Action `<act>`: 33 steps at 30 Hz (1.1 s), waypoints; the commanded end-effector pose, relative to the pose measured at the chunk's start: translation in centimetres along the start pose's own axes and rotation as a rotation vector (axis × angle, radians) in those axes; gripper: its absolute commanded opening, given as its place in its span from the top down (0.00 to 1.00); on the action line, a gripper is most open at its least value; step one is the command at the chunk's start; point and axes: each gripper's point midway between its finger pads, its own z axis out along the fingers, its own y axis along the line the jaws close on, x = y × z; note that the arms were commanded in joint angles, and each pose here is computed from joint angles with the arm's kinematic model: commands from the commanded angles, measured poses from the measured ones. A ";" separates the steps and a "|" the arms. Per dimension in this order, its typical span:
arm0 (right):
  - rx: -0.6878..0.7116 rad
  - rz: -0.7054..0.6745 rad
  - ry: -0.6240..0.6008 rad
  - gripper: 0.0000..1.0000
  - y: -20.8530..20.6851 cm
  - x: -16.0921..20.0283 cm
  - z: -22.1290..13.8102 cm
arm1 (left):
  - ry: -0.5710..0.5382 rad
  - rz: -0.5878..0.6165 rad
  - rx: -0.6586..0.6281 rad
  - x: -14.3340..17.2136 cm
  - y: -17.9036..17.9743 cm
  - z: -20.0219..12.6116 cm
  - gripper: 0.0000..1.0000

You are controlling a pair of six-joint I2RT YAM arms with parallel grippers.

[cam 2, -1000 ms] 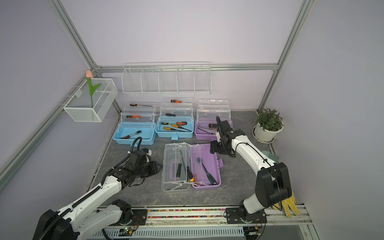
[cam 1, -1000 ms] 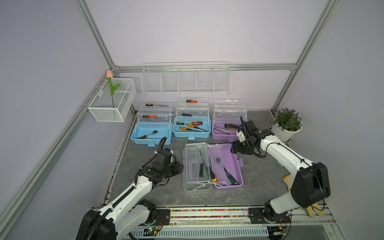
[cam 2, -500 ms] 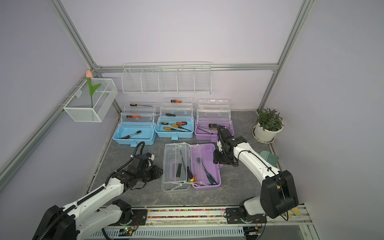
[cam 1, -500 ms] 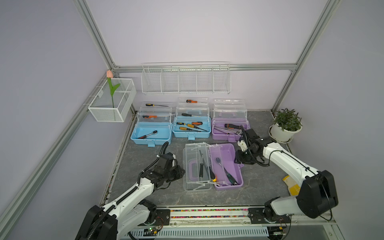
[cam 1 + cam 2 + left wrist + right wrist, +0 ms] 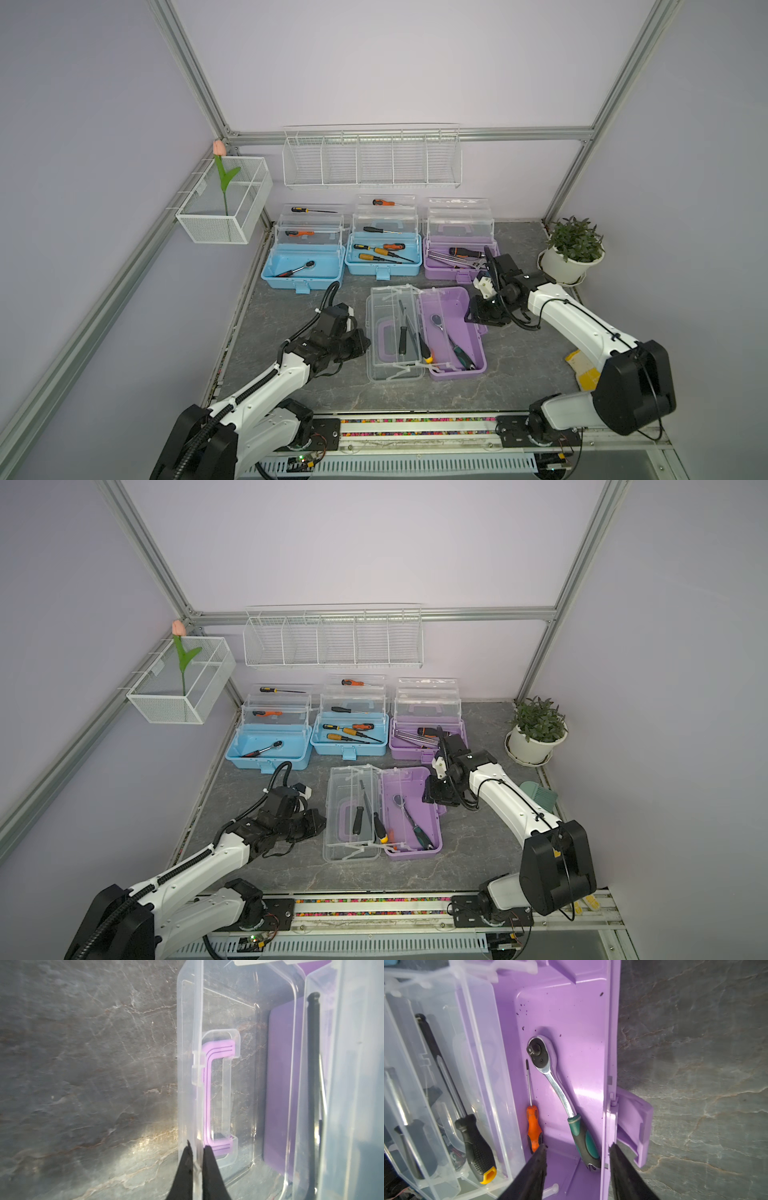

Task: Close toolboxes
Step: Close the toolbox lid.

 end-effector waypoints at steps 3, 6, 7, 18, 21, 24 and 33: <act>-0.029 -0.020 -0.065 0.50 0.2 -3.1 -0.5 | -0.038 0.053 -0.139 -1.7 0.8 -2.1 1.00; -0.002 -0.034 -0.072 0.52 -0.2 -4.6 0.0 | -0.077 0.099 -0.191 -3.1 0.5 -3.7 1.00; 0.003 -0.036 -0.069 0.53 -0.2 -5.0 0.3 | -0.092 0.113 -0.207 -3.6 0.5 -4.1 1.00; -0.149 -0.055 -0.009 0.65 2.2 -6.1 3.8 | -0.156 0.248 -0.318 -7.3 -1.1 -7.9 1.00; -0.190 -0.056 -0.011 0.67 3.0 -6.4 4.5 | -0.167 0.277 -0.324 -8.1 -1.8 -8.7 1.00; -0.227 -0.070 -0.002 0.68 4.0 -6.4 5.1 | -0.156 0.305 -0.319 -8.5 -2.5 -8.9 1.00; -0.262 -0.106 0.024 0.76 5.9 -5.8 6.7 | -0.118 0.413 -0.338 -9.0 -4.2 -9.8 1.00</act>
